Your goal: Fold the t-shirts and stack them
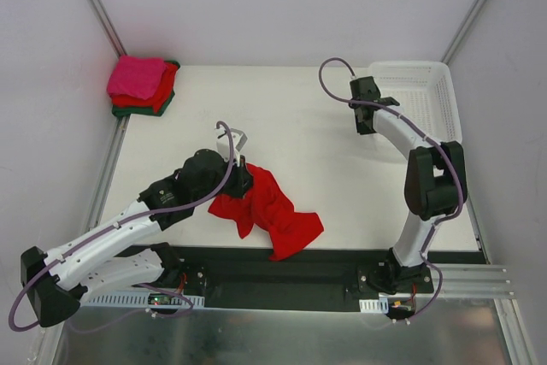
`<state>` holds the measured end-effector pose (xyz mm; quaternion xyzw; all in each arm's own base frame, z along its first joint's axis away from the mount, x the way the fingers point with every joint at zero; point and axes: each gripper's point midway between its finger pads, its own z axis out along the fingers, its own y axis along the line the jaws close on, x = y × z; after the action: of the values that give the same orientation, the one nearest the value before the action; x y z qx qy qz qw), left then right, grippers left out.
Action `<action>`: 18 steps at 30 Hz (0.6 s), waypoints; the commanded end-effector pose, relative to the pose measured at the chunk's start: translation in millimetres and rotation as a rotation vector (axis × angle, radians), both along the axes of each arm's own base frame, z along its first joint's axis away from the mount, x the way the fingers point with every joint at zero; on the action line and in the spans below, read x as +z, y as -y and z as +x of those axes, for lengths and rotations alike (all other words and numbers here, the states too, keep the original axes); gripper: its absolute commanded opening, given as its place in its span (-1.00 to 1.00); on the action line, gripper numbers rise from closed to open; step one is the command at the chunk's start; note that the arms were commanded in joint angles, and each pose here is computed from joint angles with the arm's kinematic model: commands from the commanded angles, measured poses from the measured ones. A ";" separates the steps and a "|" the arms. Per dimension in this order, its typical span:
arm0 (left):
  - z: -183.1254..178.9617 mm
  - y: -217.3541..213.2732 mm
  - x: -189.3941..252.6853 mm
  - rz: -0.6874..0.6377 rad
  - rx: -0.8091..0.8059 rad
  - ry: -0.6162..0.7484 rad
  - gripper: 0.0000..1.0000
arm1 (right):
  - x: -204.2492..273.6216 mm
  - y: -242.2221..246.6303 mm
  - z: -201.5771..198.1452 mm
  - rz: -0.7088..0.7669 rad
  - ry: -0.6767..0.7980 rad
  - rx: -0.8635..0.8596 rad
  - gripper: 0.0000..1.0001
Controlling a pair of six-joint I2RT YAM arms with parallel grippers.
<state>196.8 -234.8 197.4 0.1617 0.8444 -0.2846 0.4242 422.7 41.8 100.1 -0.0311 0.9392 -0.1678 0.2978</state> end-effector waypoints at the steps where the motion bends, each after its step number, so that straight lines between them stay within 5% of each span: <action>1: -3.0 2.5 13.5 -0.049 -0.010 0.033 -1.00 | -12.1 14.0 8.7 -0.035 -0.084 0.056 -0.97; 18: -1.9 0.8 20.8 -0.017 -0.019 0.036 -1.00 | -13.0 71.2 50.3 -0.082 -0.122 0.081 -0.97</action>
<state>193.3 -230.7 197.4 0.1631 0.8464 -0.2818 0.4215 478.6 -29.3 105.0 -0.0490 0.9369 -0.1903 0.2891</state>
